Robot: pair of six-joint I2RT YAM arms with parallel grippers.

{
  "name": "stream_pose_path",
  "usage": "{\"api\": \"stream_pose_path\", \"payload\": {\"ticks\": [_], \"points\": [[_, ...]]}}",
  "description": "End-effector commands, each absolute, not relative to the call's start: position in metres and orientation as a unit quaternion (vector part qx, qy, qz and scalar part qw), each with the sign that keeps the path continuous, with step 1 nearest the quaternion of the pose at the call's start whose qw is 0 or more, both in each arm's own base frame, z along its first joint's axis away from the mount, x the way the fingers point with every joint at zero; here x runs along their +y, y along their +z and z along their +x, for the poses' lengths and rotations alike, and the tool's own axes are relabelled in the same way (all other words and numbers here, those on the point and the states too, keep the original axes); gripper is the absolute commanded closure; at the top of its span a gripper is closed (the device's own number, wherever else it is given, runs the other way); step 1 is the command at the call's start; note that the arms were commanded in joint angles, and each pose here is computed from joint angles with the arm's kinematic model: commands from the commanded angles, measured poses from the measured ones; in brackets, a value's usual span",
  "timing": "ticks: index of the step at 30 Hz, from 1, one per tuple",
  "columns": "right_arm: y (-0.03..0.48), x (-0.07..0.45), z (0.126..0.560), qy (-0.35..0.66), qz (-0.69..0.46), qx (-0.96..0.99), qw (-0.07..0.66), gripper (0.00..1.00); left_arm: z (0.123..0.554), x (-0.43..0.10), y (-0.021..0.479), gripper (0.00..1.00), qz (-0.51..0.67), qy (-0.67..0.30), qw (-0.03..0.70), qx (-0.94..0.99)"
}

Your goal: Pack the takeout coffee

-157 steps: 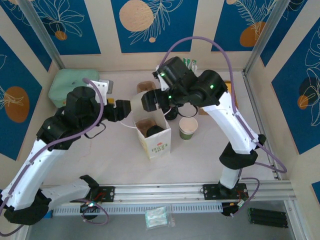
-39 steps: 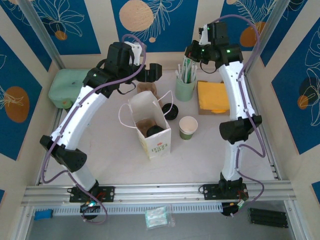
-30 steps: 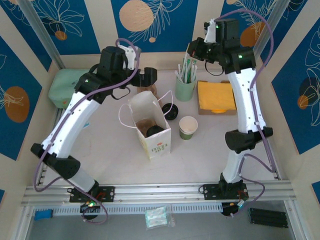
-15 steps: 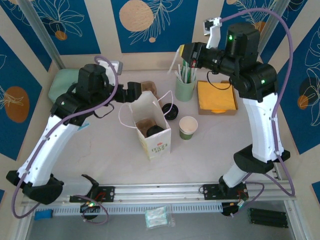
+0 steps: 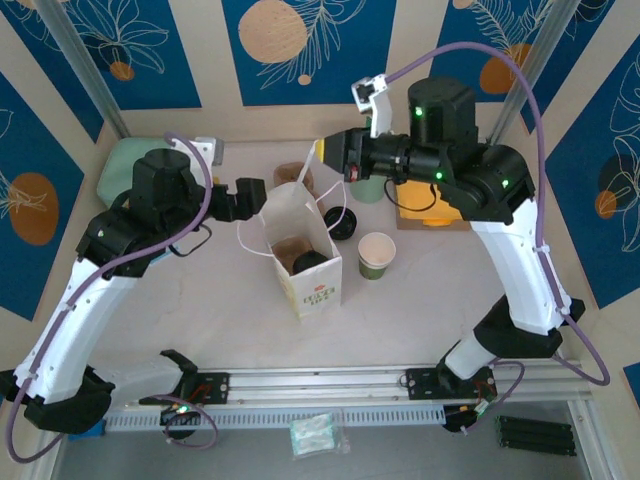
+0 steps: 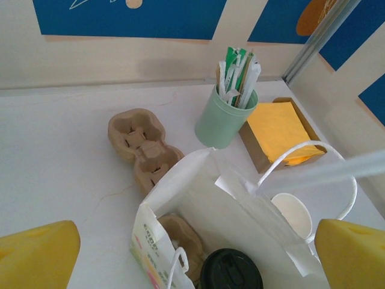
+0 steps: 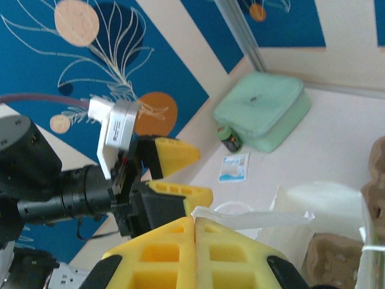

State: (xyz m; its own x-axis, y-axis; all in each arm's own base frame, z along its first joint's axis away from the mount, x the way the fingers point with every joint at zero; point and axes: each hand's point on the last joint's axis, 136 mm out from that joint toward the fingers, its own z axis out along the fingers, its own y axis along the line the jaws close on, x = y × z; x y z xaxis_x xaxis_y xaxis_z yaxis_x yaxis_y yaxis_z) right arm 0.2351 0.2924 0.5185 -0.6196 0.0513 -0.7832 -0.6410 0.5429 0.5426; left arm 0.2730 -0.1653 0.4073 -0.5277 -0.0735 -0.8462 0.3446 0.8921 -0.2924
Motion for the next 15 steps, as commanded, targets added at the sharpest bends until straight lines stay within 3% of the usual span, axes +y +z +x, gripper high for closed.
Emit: {"api": "stream_pose_path", "payload": {"ticks": [1,15], "points": [[0.504,0.29,0.222,0.432,-0.184,0.801,0.371,1.0,0.271,-0.158,0.406,0.0,0.067,-0.215,0.48,0.848],[0.391,0.328,0.204,0.391,-0.192,0.872,0.225,1.0,0.266,-0.16,0.4,0.0,0.068,-0.227,0.477,0.847]]}}
